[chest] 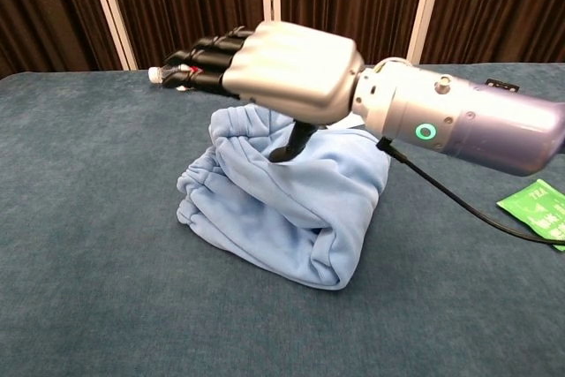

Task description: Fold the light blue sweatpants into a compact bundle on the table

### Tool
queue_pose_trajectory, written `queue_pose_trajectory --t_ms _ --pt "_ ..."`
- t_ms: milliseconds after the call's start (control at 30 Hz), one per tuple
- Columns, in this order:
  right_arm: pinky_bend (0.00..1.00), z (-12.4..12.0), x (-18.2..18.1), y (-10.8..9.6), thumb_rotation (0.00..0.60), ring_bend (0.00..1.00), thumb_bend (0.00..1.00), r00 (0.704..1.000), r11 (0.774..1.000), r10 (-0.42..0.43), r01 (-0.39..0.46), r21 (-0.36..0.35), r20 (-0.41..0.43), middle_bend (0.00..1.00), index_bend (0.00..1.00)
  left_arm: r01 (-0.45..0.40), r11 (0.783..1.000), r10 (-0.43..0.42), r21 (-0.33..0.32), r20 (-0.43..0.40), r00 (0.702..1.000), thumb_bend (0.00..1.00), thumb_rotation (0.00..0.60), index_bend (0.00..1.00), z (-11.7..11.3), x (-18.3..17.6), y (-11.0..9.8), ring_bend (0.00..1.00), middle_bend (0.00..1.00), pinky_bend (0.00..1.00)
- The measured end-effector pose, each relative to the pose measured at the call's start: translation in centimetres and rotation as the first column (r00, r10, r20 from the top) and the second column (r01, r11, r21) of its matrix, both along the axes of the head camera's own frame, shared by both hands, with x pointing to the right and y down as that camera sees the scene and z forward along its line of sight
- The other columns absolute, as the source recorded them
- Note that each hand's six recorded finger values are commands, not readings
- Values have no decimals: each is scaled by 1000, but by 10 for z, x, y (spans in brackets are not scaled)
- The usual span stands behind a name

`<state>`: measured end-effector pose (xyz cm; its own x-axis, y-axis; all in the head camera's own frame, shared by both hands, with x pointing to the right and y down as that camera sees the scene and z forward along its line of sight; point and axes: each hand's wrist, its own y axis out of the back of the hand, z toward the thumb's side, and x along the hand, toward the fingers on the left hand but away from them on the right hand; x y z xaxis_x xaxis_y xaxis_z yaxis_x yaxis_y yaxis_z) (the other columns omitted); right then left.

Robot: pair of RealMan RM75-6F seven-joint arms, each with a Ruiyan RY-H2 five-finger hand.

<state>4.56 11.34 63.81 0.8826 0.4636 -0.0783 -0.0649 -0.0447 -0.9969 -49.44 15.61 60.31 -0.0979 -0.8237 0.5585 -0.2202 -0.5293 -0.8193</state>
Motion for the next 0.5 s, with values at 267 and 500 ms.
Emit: queue_pose_trajectory --t_ms 267,500 --pt "248 -2 40 -15 600 121 735 956 897 287 -248 -365 58 130 92 -10 1000 10 4 -9 1000 575 600 0 -2 3 1 0 0 0" --pt "267 17 75 -24 600 159 830 883 737 468 -407 -540 -28 161 123 -16 1000 16 1 -13 1000 575 600 0 -2 5 1 0 0 0"
